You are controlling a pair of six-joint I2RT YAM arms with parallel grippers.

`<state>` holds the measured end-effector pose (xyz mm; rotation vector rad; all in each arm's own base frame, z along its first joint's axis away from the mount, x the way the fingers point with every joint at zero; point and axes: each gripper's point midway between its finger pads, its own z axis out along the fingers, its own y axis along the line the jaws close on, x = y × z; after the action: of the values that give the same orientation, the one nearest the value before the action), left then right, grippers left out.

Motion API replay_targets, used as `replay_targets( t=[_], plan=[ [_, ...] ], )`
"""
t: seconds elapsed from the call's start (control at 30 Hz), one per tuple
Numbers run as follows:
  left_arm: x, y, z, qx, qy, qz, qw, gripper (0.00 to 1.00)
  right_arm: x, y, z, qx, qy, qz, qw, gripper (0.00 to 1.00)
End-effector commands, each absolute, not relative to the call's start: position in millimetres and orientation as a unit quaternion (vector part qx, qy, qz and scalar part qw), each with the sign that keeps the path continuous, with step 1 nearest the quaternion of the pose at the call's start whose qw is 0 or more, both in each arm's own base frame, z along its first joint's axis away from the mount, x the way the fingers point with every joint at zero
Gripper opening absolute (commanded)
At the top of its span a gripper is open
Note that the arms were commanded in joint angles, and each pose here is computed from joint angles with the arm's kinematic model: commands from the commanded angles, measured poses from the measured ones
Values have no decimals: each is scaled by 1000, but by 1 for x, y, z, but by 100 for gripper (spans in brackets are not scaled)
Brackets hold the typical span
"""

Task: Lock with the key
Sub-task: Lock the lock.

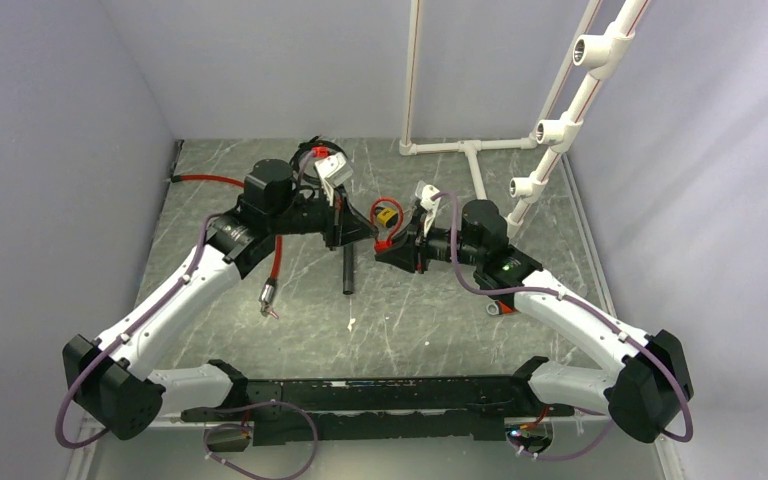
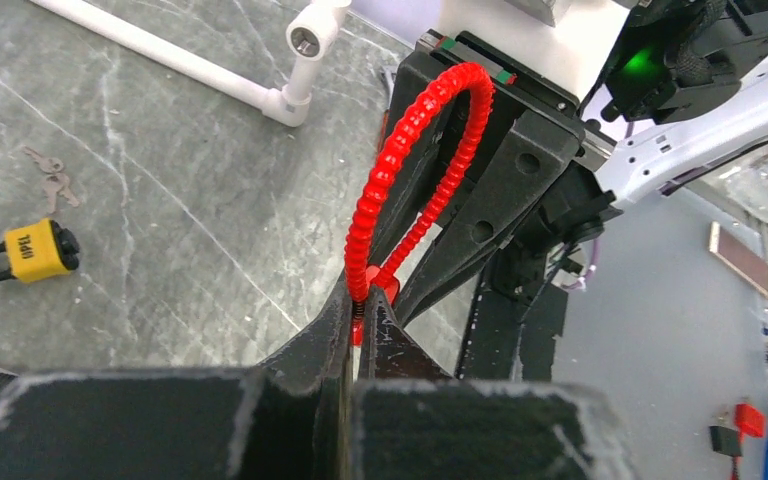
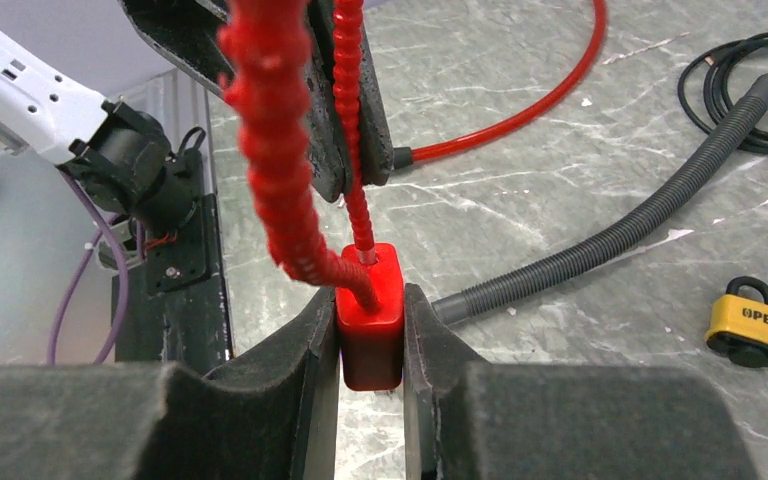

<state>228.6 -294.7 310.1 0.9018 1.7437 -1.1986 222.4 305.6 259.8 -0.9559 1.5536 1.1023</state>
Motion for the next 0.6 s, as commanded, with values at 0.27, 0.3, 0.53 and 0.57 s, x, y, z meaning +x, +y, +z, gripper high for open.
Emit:
replay_targets(
  t=[0.27, 0.3, 0.53, 0.57],
  plan=[
    [196, -286, 224, 277, 800, -488, 210, 0, 220, 302, 397, -429, 411, 412, 690, 0],
    [197, -287, 225, 278, 799, -489, 212, 0, 218, 302, 397, -438, 404, 408, 691, 0],
    [164, -303, 244, 390, 728, -507, 249, 0, 223, 306, 396, -433, 408, 405, 694, 0],
    [157, -304, 241, 406, 723, -501, 249, 0, 225, 306, 398, -425, 410, 409, 696, 0]
  ],
)
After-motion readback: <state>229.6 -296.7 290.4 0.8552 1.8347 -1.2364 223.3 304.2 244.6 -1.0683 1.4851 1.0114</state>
